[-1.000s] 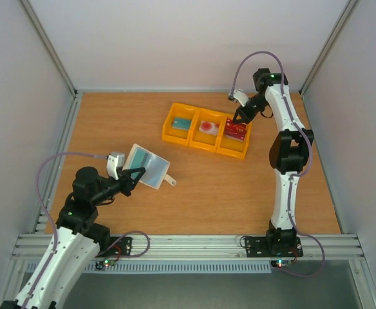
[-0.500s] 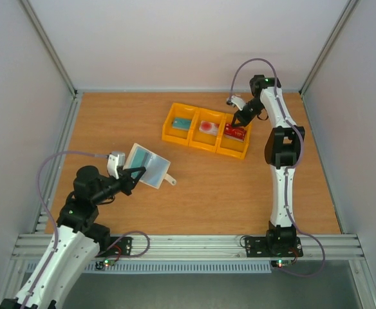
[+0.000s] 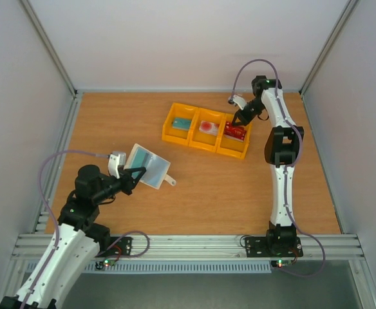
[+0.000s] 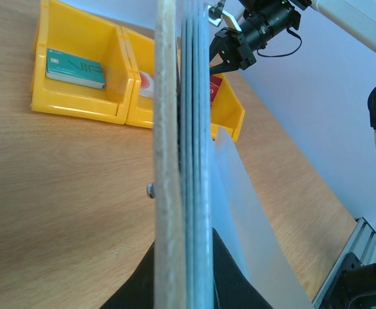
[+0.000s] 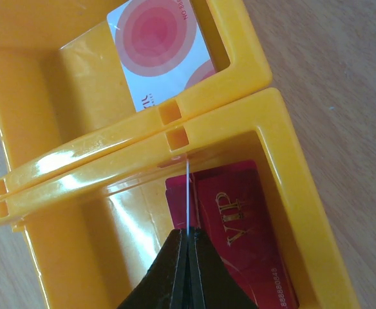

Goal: Take the credit cards out of the card holder

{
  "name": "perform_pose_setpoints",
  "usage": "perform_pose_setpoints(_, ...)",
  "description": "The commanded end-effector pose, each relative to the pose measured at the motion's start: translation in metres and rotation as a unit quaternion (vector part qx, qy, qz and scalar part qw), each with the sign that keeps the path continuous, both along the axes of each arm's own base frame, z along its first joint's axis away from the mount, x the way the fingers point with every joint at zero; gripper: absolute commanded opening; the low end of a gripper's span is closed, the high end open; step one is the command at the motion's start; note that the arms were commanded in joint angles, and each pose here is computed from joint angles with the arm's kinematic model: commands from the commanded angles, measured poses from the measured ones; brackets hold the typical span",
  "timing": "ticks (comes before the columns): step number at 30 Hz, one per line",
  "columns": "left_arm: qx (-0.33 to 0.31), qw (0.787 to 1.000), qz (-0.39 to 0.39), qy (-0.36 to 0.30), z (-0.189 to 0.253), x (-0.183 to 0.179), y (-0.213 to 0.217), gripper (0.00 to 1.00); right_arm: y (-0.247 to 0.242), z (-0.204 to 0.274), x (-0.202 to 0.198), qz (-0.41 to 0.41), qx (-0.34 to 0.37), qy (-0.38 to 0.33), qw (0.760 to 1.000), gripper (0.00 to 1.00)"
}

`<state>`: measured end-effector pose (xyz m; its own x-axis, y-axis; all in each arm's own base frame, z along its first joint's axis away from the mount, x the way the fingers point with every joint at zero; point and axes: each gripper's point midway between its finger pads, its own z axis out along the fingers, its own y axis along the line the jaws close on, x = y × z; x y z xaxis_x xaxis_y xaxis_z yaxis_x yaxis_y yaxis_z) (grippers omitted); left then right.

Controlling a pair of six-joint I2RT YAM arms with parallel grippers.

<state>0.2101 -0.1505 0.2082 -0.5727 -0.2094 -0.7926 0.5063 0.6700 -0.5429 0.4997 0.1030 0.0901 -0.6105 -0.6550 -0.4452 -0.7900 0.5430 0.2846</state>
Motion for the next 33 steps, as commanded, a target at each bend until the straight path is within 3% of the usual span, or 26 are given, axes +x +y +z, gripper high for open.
perform_pose_setpoints(1, -0.014, 0.999, -0.003, -0.032, 0.015, 0.005, -0.002, 0.00, 0.003, -0.001, 0.004, 0.005, 0.019, -0.005, 1.000, 0.04)
perform_pose_setpoints(7, -0.014, 0.999, -0.002, -0.032, 0.015, 0.005, -0.002, 0.00, -0.001, -0.007, 0.009, -0.001, 0.008, -0.010, 1.000, 0.10)
perform_pose_setpoints(18, -0.016, 0.999, -0.002, -0.031, 0.014, 0.005, -0.002, 0.00, -0.010, 0.013, 0.030, -0.023, -0.034, -0.067, 0.997, 0.34)
perform_pose_setpoints(23, -0.017, 0.999, -0.004, -0.033, 0.015, 0.004, -0.002, 0.00, -0.004, 0.048, 0.042, -0.022, -0.070, -0.133, 0.988, 0.38)
perform_pose_setpoints(33, -0.035, 0.997, -0.023, -0.064, 0.031, -0.003, -0.007, 0.00, 0.056, 0.195, 0.013, -0.021, -0.092, -0.301, 0.949, 0.51)
